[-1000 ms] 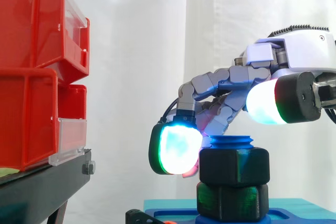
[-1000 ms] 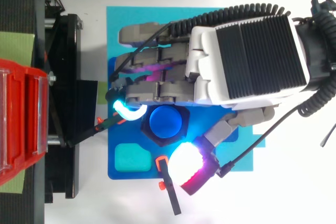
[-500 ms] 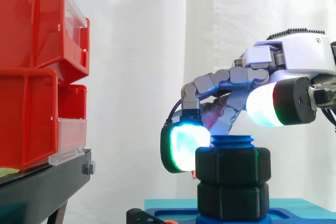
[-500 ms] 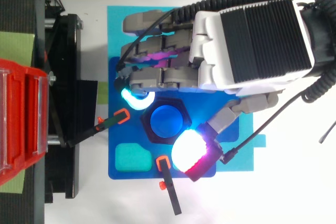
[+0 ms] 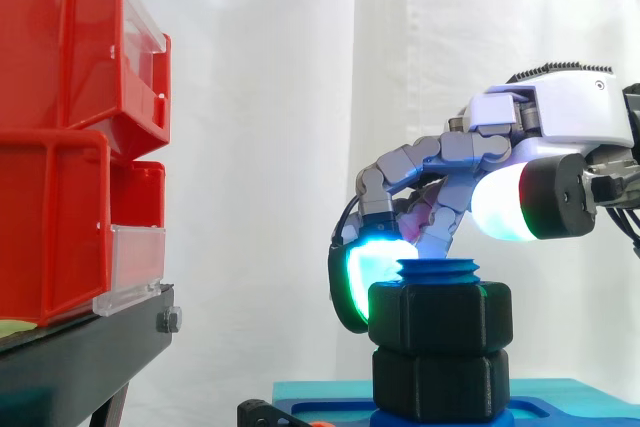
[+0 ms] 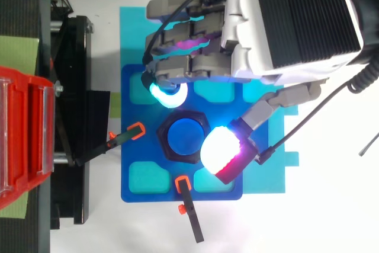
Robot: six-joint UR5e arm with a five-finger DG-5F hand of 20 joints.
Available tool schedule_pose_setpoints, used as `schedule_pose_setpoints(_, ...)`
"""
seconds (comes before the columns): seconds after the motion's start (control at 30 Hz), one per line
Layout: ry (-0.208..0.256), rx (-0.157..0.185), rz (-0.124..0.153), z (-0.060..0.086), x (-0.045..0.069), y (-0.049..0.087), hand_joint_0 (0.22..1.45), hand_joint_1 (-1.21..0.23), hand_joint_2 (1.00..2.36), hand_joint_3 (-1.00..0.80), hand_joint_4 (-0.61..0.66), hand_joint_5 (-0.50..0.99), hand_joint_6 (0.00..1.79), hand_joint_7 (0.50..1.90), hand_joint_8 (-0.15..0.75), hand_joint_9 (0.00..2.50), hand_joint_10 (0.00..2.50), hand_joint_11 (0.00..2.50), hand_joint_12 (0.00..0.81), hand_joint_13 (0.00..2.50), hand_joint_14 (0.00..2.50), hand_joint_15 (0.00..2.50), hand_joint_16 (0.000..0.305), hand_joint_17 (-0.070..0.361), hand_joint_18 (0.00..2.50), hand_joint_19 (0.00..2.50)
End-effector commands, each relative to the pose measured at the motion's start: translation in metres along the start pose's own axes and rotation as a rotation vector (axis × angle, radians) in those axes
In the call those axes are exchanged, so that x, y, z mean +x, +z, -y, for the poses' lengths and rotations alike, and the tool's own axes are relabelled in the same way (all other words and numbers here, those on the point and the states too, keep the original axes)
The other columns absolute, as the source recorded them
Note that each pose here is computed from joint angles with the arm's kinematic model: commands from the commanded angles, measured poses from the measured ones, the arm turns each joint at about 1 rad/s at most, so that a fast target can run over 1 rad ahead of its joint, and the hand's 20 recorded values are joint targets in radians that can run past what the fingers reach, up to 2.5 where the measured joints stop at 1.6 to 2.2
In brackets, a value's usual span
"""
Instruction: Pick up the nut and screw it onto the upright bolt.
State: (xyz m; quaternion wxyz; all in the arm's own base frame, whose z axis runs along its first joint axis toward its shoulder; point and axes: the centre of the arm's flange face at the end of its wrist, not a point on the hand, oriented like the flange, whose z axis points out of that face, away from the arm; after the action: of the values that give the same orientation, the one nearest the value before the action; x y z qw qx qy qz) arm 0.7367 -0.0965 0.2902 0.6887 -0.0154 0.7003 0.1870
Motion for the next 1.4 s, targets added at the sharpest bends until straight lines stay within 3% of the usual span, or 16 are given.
schedule_pose_setpoints(0.0, -0.001, 0.000, 0.002, 0.003, -0.003, -0.001, 0.53, -0.34, 1.00, -0.50, 0.22, -0.03, 0.64, 1.20, 0.313, 0.98, 0.00, 0.00, 0.250, 0.65, 0.00, 0.00, 0.021, 0.047, 0.31, 0.00)
schedule_pose_setpoints(0.1, -0.004, -0.006, 0.013, 0.004, -0.012, 0.001, 0.53, -0.33, 1.00, -0.50, 0.24, -0.03, 0.50, 1.39, 0.304, 0.95, 0.00, 0.00, 0.253, 0.64, 0.00, 0.00, 0.022, 0.049, 0.30, 0.00)
schedule_pose_setpoints(0.3, -0.007, -0.012, 0.012, 0.007, -0.033, 0.002, 0.51, -0.29, 1.00, -0.50, 0.26, -0.10, 0.50, 0.92, 0.284, 0.87, 0.00, 0.00, 0.273, 0.60, 0.00, 0.00, 0.026, 0.059, 0.26, 0.00)
schedule_pose_setpoints(0.43, -0.016, -0.012, 0.013, 0.006, -0.041, 0.003, 0.51, -0.28, 1.00, -0.50, 0.22, -0.12, 0.50, 0.78, 0.267, 0.80, 0.00, 0.00, 0.280, 0.56, 0.00, 0.00, 0.028, 0.063, 0.24, 0.00)
schedule_pose_setpoints(0.67, -0.038, -0.018, 0.009, -0.002, -0.037, 0.008, 0.50, -0.24, 1.00, -0.50, 0.21, -0.14, 0.50, 0.70, 0.257, 0.74, 0.00, 0.00, 0.295, 0.48, 0.00, 0.00, 0.033, 0.075, 0.15, 0.00)
schedule_pose_setpoints(0.77, -0.039, -0.015, 0.006, -0.011, -0.034, 0.012, 0.49, -0.15, 1.00, -0.50, 0.21, -0.13, 0.50, 0.71, 0.255, 0.73, 0.00, 0.00, 0.301, 0.46, 0.00, 0.00, 0.035, 0.078, 0.13, 0.00)
schedule_pose_setpoints(0.9, -0.030, 0.009, -0.009, -0.020, -0.017, 0.014, 0.48, -0.07, 1.00, -0.50, 0.21, -0.11, 0.50, 0.72, 0.252, 0.72, 0.00, 0.00, 0.300, 0.44, 0.00, 0.00, 0.036, 0.080, 0.11, 0.00)
schedule_pose_setpoints(1.03, -0.030, 0.009, -0.003, -0.025, -0.009, 0.016, 0.48, -0.04, 1.00, -0.50, 0.21, -0.11, 0.50, 0.70, 0.246, 0.70, 0.00, 0.00, 0.302, 0.41, 0.00, 0.00, 0.037, 0.083, 0.07, 0.00)
schedule_pose_setpoints(1.1, -0.027, 0.002, 0.011, -0.029, -0.010, 0.019, 0.48, -0.04, 1.00, -0.50, 0.21, -0.11, 0.50, 0.69, 0.243, 0.69, 0.00, 0.00, 0.302, 0.38, 0.00, 0.00, 0.037, 0.083, 0.06, 0.00)
schedule_pose_setpoints(1.37, -0.024, -0.001, 0.007, -0.032, -0.008, 0.020, 0.48, -0.03, 1.00, -0.50, 0.23, -0.09, 0.50, 0.75, 0.244, 0.67, 0.00, 0.00, 0.305, 0.38, 0.00, 0.00, 0.037, 0.083, 0.04, 0.00)
